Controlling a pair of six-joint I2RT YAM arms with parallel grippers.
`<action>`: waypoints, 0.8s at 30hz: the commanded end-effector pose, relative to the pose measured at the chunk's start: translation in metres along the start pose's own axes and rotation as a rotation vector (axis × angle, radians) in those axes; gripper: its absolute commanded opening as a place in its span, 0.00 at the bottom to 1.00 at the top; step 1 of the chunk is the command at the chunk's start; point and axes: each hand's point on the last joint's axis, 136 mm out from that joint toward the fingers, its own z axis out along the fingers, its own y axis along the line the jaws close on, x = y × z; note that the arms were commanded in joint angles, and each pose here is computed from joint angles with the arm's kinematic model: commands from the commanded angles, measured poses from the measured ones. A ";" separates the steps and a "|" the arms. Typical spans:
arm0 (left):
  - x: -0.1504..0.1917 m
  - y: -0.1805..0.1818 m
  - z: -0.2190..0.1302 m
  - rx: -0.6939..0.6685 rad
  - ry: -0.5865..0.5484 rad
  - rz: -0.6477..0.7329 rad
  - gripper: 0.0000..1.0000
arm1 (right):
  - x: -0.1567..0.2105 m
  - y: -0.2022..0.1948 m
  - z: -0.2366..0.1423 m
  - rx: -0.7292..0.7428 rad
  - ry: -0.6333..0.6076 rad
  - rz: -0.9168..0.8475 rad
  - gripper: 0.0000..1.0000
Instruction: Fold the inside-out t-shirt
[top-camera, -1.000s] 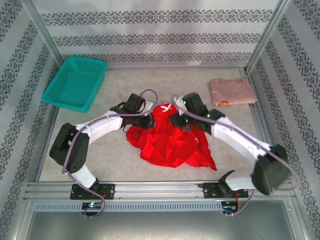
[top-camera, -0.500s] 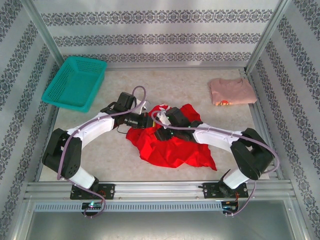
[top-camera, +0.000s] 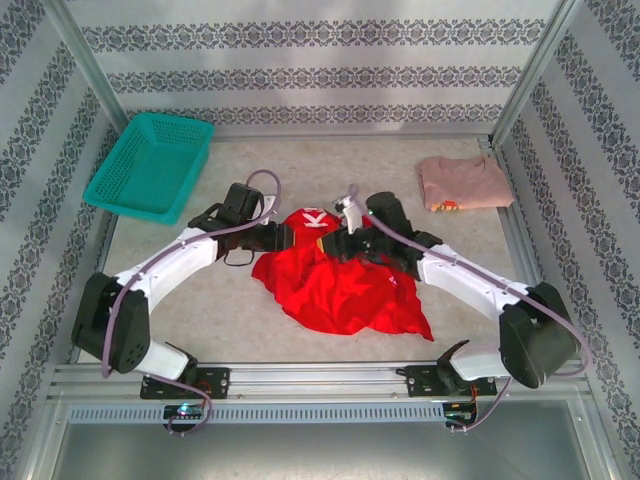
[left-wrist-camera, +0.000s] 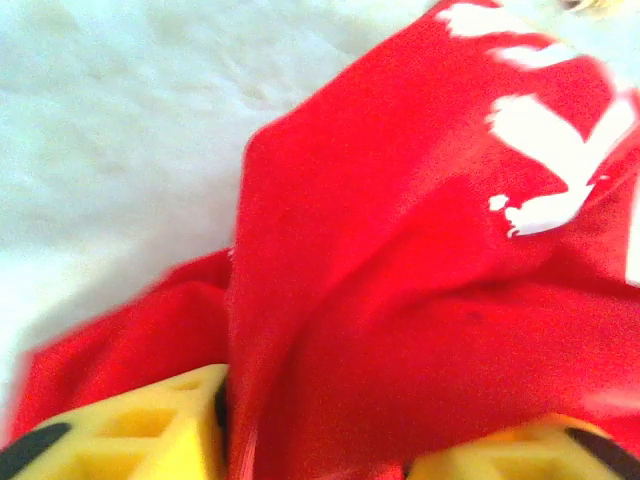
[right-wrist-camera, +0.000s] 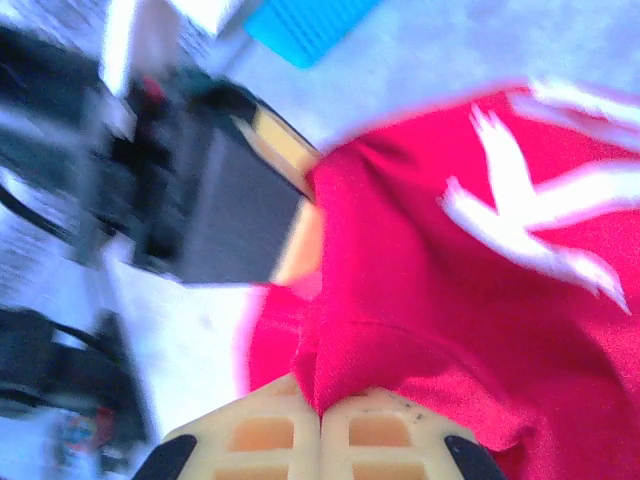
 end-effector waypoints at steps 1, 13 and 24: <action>-0.015 0.009 -0.042 -0.208 -0.153 0.166 0.57 | -0.020 0.036 -0.011 -0.208 0.011 0.179 0.00; 0.015 -0.091 -0.054 0.160 -0.198 0.400 0.64 | -0.061 0.064 -0.031 -0.287 0.006 0.281 0.00; 0.004 -0.152 -0.059 0.558 -0.066 0.342 0.00 | -0.048 -0.038 -0.090 0.350 -0.109 0.291 0.11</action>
